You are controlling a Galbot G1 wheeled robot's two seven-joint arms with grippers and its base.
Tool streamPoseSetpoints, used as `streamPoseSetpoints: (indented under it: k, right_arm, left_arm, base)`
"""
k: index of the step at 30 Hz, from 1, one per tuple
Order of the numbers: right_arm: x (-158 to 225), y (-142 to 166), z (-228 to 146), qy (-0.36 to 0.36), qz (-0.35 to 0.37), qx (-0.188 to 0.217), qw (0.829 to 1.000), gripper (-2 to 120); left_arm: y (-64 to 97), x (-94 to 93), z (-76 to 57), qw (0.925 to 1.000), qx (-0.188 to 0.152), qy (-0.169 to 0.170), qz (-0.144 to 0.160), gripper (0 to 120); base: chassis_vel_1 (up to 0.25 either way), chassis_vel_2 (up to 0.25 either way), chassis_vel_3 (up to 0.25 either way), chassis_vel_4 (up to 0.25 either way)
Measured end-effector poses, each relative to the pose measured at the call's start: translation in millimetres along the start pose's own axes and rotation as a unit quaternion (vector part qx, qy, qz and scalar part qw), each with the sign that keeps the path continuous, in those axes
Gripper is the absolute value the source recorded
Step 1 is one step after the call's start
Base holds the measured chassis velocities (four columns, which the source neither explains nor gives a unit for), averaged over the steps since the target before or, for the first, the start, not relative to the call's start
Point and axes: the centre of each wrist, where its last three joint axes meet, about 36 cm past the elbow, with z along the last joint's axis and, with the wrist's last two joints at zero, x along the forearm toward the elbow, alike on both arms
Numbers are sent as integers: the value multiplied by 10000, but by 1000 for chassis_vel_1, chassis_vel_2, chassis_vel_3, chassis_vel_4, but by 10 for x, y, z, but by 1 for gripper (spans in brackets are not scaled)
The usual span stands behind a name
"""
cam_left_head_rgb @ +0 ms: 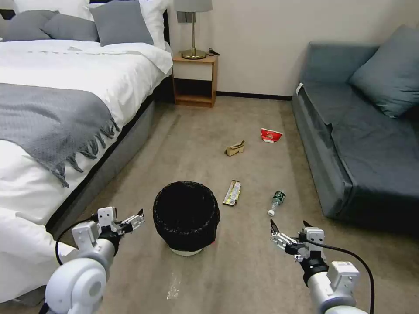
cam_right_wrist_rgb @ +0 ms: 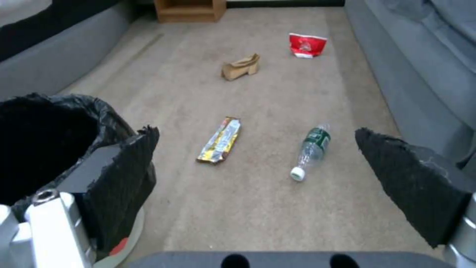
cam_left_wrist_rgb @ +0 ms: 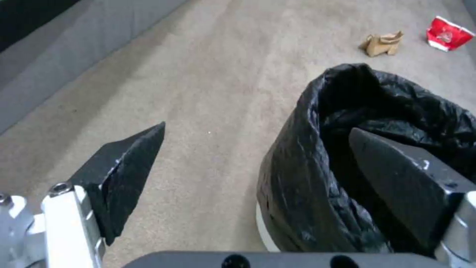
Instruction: Pick up the trash bin, then pick up the garbage on the floor and place it into the trash bin.
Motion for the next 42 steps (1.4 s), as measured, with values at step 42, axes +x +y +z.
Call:
streamPoseSetpoints:
  k: [42]
  right_arm:
    - [-33,6,-57,-129,-76,-90,9998,100]
  left_arm:
    - [-6,-1157,-144,9923,753,789,593,98]
  base:
    - [0,0,0,0]
